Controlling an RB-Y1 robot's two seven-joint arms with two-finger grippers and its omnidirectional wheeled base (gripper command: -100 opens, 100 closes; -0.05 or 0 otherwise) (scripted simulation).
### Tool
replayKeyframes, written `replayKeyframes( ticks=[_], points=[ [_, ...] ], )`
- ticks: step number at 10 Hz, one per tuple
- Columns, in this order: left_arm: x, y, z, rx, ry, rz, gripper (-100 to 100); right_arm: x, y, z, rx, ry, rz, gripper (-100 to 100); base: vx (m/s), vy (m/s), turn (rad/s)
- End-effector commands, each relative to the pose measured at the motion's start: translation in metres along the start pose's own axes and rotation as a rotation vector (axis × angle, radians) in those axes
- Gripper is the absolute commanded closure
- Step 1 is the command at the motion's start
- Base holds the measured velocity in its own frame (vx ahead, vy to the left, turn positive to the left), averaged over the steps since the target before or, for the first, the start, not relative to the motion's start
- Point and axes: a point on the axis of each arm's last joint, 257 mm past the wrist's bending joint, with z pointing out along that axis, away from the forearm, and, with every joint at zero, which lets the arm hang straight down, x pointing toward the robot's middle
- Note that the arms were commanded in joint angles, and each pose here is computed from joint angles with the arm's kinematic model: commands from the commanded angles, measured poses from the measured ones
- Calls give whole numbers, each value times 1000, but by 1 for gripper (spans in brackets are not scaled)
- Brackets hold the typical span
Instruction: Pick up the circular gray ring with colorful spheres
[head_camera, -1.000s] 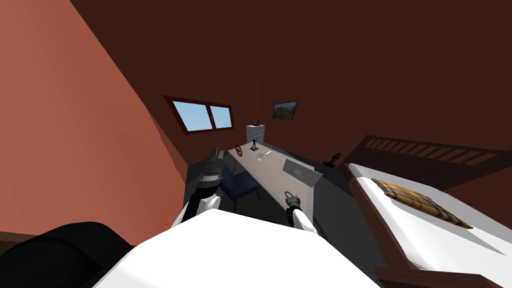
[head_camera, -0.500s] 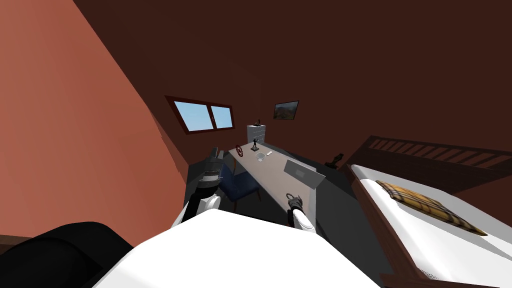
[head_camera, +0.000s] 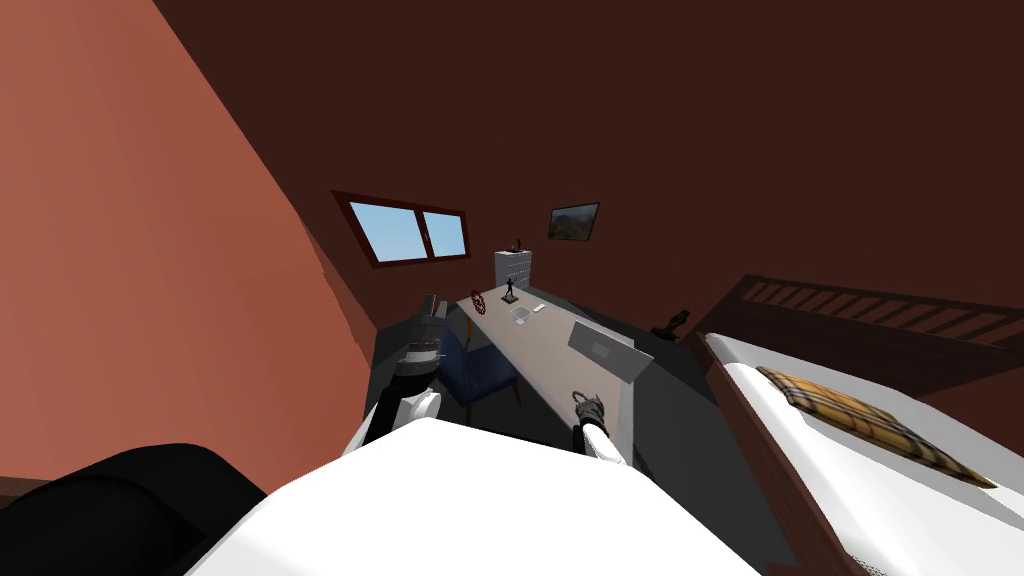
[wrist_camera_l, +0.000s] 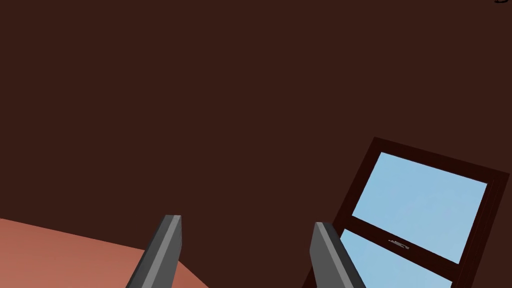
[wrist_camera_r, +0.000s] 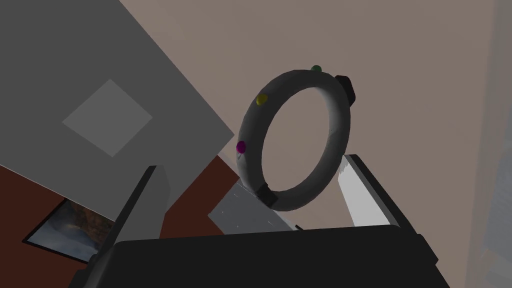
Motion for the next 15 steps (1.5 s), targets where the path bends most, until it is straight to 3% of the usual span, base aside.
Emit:
replayKeyframes(
  ticks=[1,4,5,9,10,11,15],
  points=[
    [0,0,0,0,0,0,0,2,10,-8,5,5,5,-100,119,-105,41],
    [0,0,0,0,0,0,0,4,16,-12,8,6,12,-100,66,-75,18],
    [0,0,0,0,0,0,0,4,16,-12,8,6,10,100,5,-6,1],
    [0,0,0,0,0,0,0,3,16,-12,7,5,15,100,0,0,0],
    [0,0,0,0,0,0,0,3,16,-12,8,5,13,0,0,0,0],
    [0,0,0,0,0,0,0,3,14,-11,6,6,7,100,-44,37,-16],
    [0,0,0,0,0,0,0,-3,-8,5,1,-1,0,100,-75,77,-32]
  ],
)
